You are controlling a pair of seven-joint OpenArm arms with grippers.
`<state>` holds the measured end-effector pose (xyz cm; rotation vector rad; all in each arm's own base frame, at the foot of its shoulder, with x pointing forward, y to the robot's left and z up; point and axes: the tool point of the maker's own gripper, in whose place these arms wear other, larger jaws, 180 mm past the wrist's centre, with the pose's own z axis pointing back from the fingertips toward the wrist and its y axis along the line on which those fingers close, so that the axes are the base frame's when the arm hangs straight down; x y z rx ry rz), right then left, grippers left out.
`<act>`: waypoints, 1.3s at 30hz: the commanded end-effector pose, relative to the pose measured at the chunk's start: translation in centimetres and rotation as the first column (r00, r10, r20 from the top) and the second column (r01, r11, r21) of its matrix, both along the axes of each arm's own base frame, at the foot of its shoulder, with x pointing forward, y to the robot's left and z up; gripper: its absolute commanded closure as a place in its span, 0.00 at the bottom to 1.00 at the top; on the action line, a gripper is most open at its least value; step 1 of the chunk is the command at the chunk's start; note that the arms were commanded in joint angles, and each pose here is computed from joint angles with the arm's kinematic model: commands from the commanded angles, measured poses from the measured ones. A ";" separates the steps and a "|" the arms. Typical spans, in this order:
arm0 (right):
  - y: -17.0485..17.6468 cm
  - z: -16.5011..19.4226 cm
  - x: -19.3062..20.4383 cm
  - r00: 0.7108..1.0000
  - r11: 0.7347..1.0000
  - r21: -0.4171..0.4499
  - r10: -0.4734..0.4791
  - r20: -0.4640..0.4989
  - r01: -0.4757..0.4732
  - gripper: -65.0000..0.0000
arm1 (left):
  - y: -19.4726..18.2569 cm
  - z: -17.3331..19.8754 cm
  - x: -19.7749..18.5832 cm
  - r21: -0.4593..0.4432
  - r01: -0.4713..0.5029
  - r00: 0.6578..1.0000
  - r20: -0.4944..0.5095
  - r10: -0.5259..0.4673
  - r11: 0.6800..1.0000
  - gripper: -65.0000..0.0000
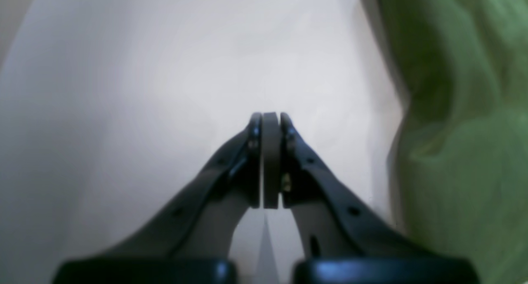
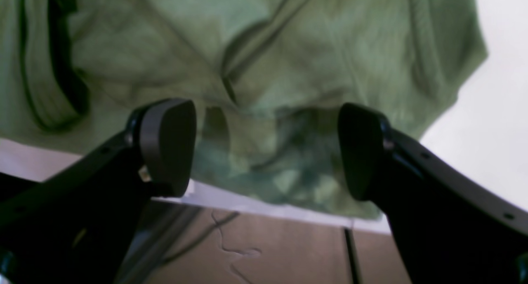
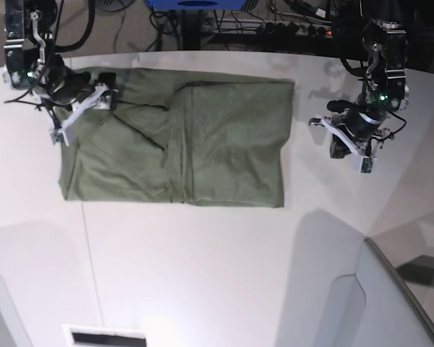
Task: Layout the t-shirt on the table in an organized manner, then fold the t-shirt properly
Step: 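Grasp the shirt's end edge with the right gripper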
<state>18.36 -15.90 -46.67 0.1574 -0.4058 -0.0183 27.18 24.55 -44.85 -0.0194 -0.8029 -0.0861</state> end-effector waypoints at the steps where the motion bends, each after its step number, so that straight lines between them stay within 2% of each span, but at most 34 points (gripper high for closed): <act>1: -0.4 0.8 0.9 0.999 1.000 -0.003 -0.005 0.039 0.005 0.22 | 0.6 1.2 1.0 0.010 -0.004 0.999 0.045 0.003 1.000 1.00; 6: -0.8 0.8 0.9 0.999 1.000 -0.012 -0.012 0.039 0.012 0.27 | 0.9 0.2 0.4 0.007 -0.015 1.000 0.016 0.015 1.000 1.00; 13: -1.0 0.5 0.7 1.000 1.000 -0.019 -0.011 0.028 0.011 0.28 | 0.9 0.2 0.3 0.007 -0.016 1.000 0.015 0.015 1.000 1.00; 20: -2.8 0.3 0.5 1.000 0.988 -0.152 0.025 0.018 -0.022 0.27 | 0.8 0.1 0.3 0.005 -0.016 1.000 0.015 0.016 1.000 1.00; 31: -2.7 0.2 0.4 1.000 0.988 -0.152 0.028 0.012 -0.026 0.28 | 0.8 0.1 0.3 0.004 -0.016 1.000 0.015 0.016 1.000 1.00; 33: -2.7 0.1 0.3 1.000 0.988 -0.150 0.027 0.010 -0.025 0.35 | 0.9 -0.1 0.2 0.003 -0.019 1.000 0.008 0.019 1.000 1.00; 37: -2.7 0.2 0.4 1.000 0.988 -0.151 0.026 0.011 -0.024 0.63 | 1.1 -0.7 -0.1 0.001 -0.028 1.000 -0.009 0.028 1.000 1.00; 39: -2.8 0.1 0.3 1.000 0.988 -0.151 0.026 -0.008 -0.027 0.71 | 1.1 -0.8 -0.1 0.001 -0.029 1.000 -0.012 0.029 1.000 1.00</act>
